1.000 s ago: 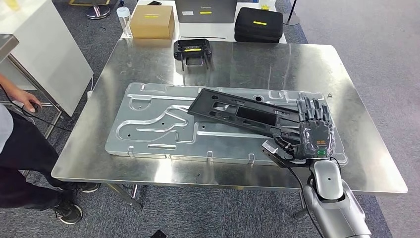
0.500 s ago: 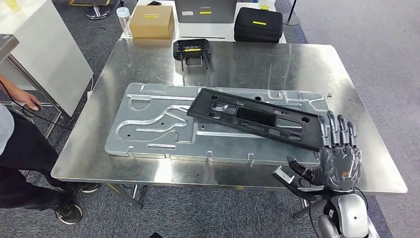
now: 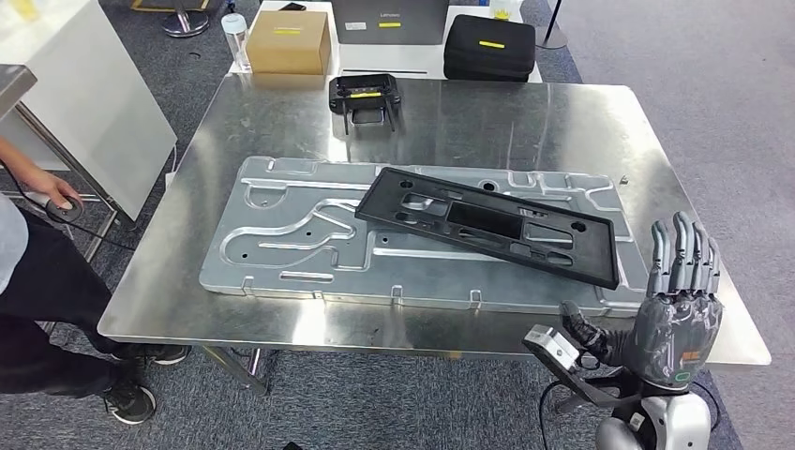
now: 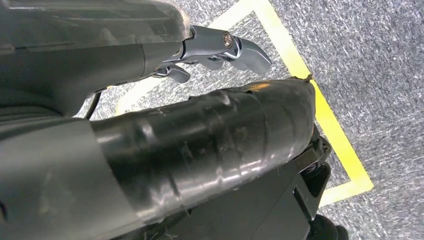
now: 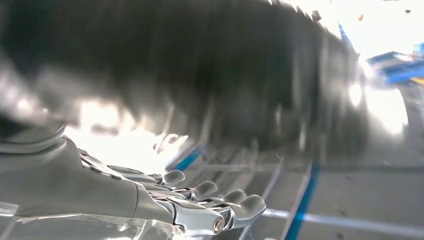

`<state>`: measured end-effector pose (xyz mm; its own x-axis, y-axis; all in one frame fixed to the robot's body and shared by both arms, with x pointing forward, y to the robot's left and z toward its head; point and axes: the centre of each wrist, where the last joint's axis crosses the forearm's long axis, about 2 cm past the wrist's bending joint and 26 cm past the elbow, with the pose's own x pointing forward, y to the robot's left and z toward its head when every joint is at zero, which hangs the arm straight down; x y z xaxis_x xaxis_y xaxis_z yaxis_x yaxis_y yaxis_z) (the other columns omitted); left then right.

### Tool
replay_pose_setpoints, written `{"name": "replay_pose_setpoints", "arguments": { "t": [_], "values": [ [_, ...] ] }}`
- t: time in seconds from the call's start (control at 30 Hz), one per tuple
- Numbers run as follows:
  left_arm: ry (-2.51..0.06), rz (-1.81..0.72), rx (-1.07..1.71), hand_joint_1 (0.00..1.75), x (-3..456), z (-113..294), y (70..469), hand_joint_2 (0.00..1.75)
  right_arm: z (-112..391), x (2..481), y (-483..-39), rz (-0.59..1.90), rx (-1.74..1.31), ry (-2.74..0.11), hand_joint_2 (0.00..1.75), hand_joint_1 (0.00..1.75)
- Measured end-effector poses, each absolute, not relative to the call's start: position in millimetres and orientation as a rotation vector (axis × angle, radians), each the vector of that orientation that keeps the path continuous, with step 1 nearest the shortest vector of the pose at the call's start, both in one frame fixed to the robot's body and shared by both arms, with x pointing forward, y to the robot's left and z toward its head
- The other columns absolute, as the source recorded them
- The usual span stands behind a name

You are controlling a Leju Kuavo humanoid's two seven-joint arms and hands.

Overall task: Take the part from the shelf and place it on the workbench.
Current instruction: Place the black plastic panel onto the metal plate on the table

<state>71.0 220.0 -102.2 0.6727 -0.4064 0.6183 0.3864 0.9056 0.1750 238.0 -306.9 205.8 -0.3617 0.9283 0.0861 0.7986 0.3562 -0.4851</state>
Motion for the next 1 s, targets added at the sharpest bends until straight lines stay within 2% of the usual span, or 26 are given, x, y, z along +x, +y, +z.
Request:
{"name": "replay_pose_setpoints", "arguments": {
  "t": [0.1, 0.2, 0.33, 1.0],
  "values": [
    [-0.7, -0.43, 0.05, 0.0, 68.2, -102.7, 220.6, 0.0, 203.4, 223.6, -305.2, 0.34, -1.428, -2.384, 0.0, 0.0],
    [-0.698, -0.418, 0.073, 0.0, 63.6, -103.4, 221.4, 0.0, 197.0, 206.1, -301.6, 0.148, -1.353, -2.399, 0.0, 0.0],
    [-0.697, -0.407, 0.103, 0.0, 59.7, -103.9, 222.4, 0.0, 187.6, 190.6, -299.3, 0.042, -1.306, -2.342, 0.0, 0.0],
    [-0.675, -0.398, 0.181, 0.0, 55.4, -104.3, 224.4, 0.0, 169.1, 168.1, -297.0, -0.097, -1.193, -2.219, 0.0, 0.0]
  ]
}}
